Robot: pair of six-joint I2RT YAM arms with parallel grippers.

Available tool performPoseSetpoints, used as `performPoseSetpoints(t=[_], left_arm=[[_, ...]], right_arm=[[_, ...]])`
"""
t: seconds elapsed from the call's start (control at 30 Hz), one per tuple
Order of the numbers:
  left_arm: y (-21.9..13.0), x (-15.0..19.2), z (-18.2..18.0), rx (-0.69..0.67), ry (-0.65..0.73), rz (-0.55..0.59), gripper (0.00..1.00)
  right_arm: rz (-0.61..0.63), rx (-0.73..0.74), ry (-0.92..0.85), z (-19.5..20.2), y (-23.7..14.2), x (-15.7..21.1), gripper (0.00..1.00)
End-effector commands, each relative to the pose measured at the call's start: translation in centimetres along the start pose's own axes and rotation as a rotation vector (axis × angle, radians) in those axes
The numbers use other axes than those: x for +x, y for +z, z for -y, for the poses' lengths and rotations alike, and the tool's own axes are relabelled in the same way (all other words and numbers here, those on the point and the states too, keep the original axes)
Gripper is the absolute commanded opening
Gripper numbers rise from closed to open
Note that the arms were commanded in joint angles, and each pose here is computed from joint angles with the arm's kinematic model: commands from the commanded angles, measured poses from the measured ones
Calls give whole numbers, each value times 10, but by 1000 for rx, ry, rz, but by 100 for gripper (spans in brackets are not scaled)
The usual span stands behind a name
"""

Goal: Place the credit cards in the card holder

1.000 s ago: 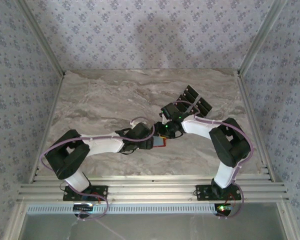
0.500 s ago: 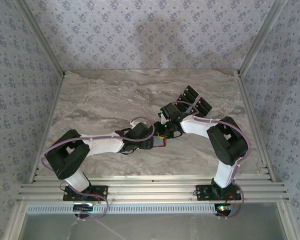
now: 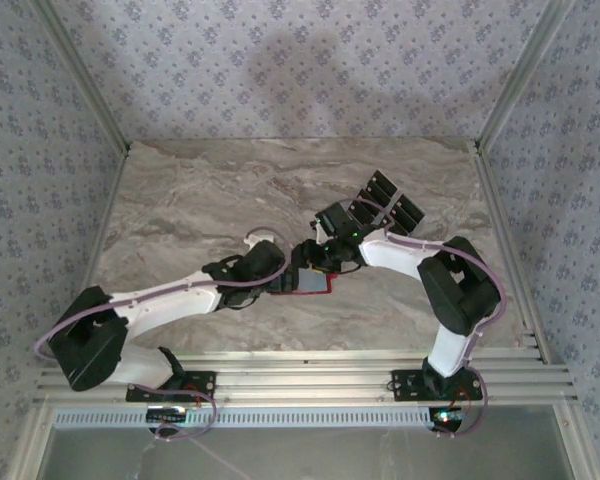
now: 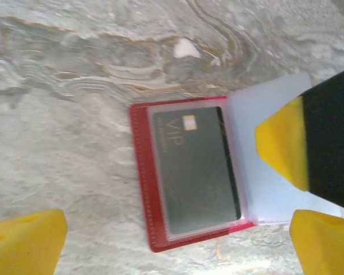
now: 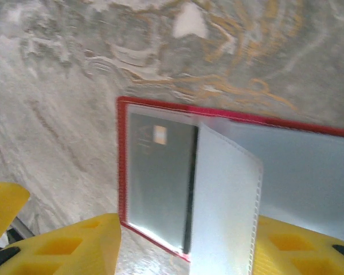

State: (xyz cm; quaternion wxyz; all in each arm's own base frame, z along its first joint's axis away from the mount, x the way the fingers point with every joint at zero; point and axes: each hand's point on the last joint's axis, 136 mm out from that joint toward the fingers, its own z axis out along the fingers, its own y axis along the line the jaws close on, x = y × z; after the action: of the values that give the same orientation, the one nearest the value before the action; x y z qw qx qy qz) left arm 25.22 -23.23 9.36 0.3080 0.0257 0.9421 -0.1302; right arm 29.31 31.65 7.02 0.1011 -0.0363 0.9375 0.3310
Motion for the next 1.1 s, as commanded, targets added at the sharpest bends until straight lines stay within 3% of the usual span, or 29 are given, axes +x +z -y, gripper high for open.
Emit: performPoseSetpoints(t=[0.0,0.43,0.67,0.83,1.07], left_arm=[[-9,-7,-34,-121,-68,28,100],[-27,-7,-64,-117,-147,48,100],[-33,-2,-73,-89,-166,37,99],[-33,1,-78,-86,-170,24,100],[-37,-6,-77,-82,-190,43,100]], right_arm=[[-20,3,-21,-20,-3,6,55],[-51,96,-57,-44,58,11,55],[-62,123,-76,-57,73,17,55],[-48,109,-131,-81,60,14,55],[-10,75,-177,-95,6,-1,55]])
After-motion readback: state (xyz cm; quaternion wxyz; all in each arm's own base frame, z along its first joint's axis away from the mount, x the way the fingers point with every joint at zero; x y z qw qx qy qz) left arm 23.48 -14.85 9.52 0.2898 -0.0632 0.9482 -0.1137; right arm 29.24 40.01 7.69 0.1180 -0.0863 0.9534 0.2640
